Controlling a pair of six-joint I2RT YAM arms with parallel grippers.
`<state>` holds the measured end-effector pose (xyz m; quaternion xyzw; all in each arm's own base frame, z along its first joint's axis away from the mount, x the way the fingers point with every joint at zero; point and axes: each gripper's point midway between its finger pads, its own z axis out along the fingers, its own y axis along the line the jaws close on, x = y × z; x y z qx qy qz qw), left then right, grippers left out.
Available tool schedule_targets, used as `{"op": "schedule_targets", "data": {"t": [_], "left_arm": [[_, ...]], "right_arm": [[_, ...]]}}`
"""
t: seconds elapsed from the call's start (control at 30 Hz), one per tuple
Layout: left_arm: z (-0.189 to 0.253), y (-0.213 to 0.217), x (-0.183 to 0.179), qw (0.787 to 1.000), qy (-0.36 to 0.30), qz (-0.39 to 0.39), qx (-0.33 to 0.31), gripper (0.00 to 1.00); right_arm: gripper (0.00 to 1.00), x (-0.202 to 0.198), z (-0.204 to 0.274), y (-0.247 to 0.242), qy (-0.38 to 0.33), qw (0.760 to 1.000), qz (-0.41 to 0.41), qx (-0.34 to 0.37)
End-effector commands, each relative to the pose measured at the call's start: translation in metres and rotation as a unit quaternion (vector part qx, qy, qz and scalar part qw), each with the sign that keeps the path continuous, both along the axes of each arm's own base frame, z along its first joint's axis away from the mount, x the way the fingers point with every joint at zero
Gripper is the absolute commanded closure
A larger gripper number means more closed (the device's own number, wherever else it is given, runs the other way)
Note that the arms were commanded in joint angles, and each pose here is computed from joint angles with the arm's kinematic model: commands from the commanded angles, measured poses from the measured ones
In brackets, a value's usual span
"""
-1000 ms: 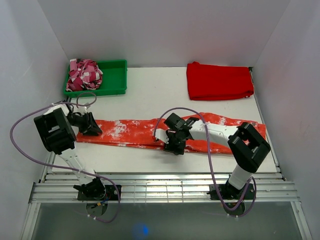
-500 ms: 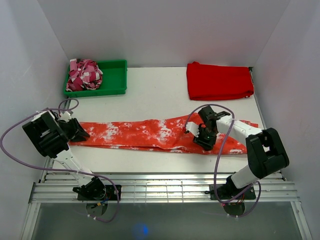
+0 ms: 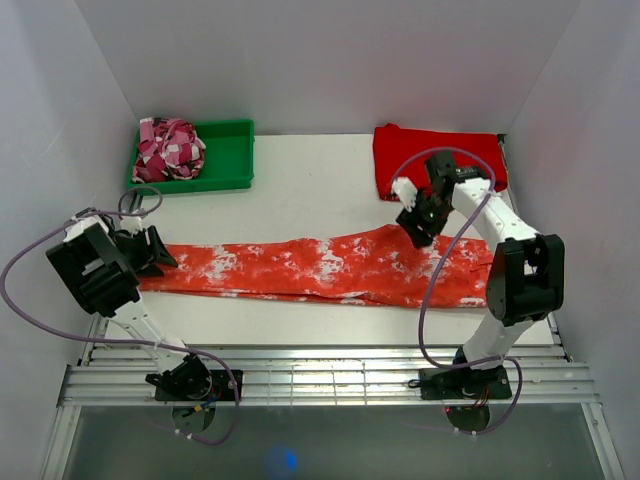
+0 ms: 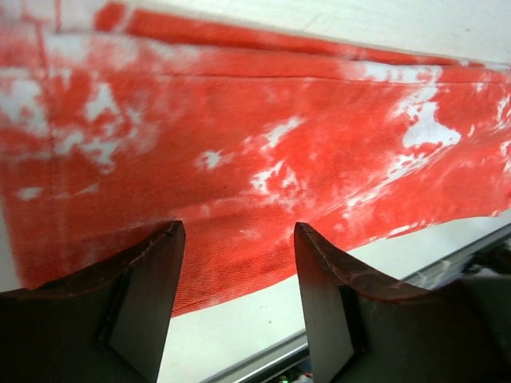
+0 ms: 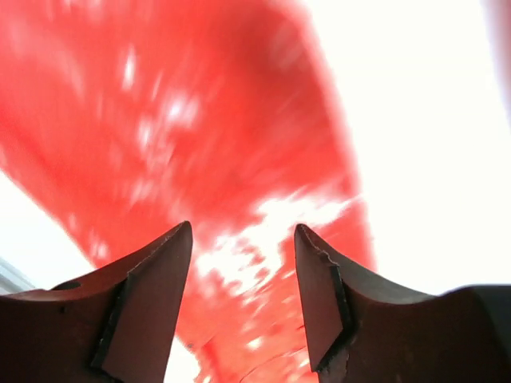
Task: Fold and stack the trousers
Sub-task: Fold the trousers
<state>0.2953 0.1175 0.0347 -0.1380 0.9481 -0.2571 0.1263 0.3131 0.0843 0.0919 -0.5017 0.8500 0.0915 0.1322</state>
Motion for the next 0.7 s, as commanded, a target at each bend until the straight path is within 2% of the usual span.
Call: {"op": "schedule_targets", "data": {"t": [0.0,0.07,0.1,0.17,0.2,0.23,0.3,0.37,0.4,0.53,0.57,0.6,0.63,0.67], "left_arm": [[0.053,-0.001,0.033,0.979,-0.154,-0.112,0.073,0.32],[0.077,-0.021,0.041,0.963,-0.204,-0.154,0.084,0.29],[0.084,-0.029,0.043,0.954,-0.222,-0.181,0.092,0.27],[0.102,-0.052,0.05,0.935,-0.255,-0.222,0.104,0.27],[0.111,-0.061,0.055,0.928,-0.27,-0.233,0.105,0.26],[0.117,-0.067,0.059,0.924,-0.281,-0.238,0.104,0.25],[0.136,-0.086,0.069,0.91,-0.314,-0.252,0.099,0.23],[0.154,-0.098,0.081,0.9,-0.338,-0.254,0.102,0.16],[0.16,-0.101,0.086,0.897,-0.347,-0.253,0.105,0.02],[0.2,-0.112,0.109,0.875,-0.404,-0.239,0.117,0.02],[0.214,-0.11,0.123,0.872,-0.422,-0.213,0.129,0.02],[0.225,-0.105,0.133,0.872,-0.431,-0.187,0.139,0.02],[0.235,-0.1,0.141,0.872,-0.439,-0.161,0.144,0.02],[0.247,-0.097,0.15,0.879,-0.441,-0.12,0.137,0.02]], "right_arm": [[0.4,0.046,0.042,0.041,-0.026,0.995,-0.041,0.092],[0.39,0.076,0.052,0.048,-0.051,0.991,-0.067,0.102],[0.4,0.085,0.032,0.05,-0.029,0.992,-0.072,0.097],[0.43,0.106,0.031,0.056,-0.028,0.992,-0.075,0.099],[0.44,0.105,0.007,0.057,0.007,0.993,-0.076,0.091],[0.45,0.108,0.0,0.057,0.013,0.993,-0.075,0.09],[0.46,0.108,-0.021,0.059,0.035,0.994,-0.063,0.086],[0.46,0.102,-0.031,0.061,0.053,0.993,-0.054,0.089],[0.46,0.098,-0.04,0.061,0.067,0.993,-0.048,0.086],[0.45,0.065,-0.053,0.066,0.116,0.989,-0.017,0.089],[0.46,0.059,-0.054,0.067,0.119,0.989,-0.01,0.088],[0.52,0.055,-0.051,0.07,0.115,0.99,-0.002,0.087],[0.68,0.047,-0.055,0.071,0.122,0.989,0.004,0.086],[0.72,0.044,-0.051,0.074,0.119,0.989,0.009,0.092]]}}
